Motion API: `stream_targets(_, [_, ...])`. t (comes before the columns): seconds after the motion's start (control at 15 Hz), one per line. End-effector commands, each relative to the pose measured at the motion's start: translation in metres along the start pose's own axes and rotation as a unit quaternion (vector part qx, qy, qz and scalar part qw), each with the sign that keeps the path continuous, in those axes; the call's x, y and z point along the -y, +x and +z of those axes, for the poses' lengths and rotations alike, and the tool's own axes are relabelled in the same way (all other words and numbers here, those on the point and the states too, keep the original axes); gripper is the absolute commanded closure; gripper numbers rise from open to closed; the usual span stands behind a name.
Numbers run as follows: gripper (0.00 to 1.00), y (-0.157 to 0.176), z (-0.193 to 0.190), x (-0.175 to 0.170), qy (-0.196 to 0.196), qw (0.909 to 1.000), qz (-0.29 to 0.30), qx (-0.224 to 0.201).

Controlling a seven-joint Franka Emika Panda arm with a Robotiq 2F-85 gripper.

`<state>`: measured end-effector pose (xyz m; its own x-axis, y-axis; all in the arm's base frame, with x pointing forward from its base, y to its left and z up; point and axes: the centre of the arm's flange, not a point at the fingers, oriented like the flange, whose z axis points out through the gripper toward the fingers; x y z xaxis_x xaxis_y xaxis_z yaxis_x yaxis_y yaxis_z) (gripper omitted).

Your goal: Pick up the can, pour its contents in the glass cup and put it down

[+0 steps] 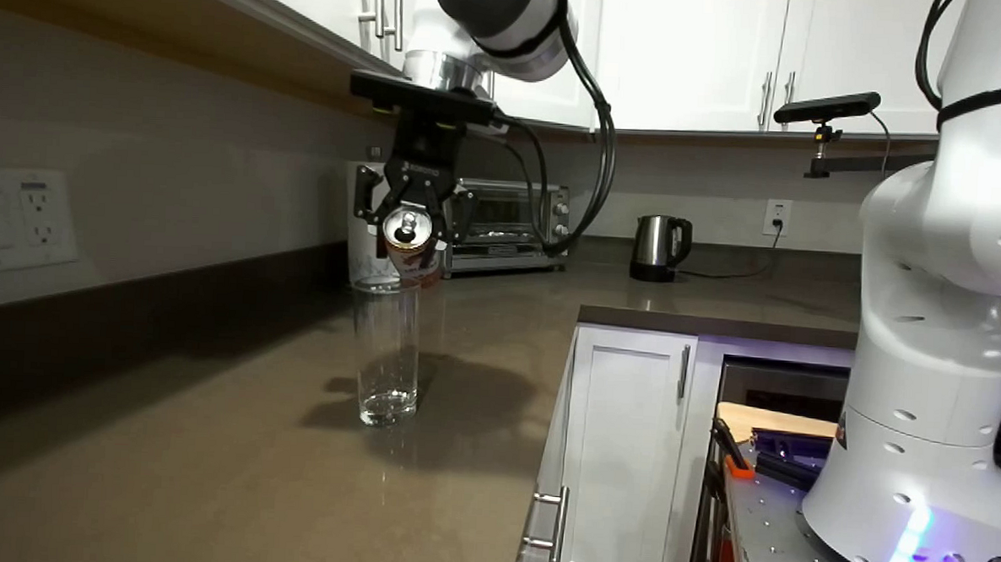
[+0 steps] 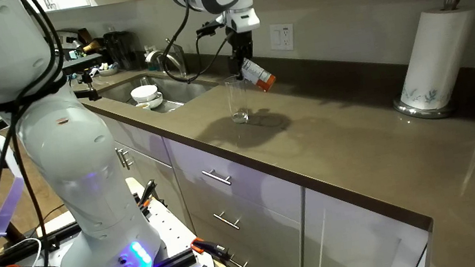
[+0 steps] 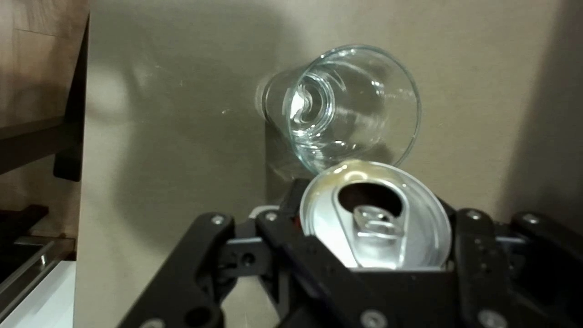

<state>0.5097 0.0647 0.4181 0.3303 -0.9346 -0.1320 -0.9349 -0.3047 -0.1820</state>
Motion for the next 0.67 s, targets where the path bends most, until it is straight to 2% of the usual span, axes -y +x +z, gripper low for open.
stream_targets(0.0, [0.72, -0.01, -0.007, -0.004, 0.014, 0.9997, 0.011, -0.017])
stream_targets(0.6, [0.72, -0.02, -0.005, -0.003, 0.022, 0.9992, 0.008, -0.032])
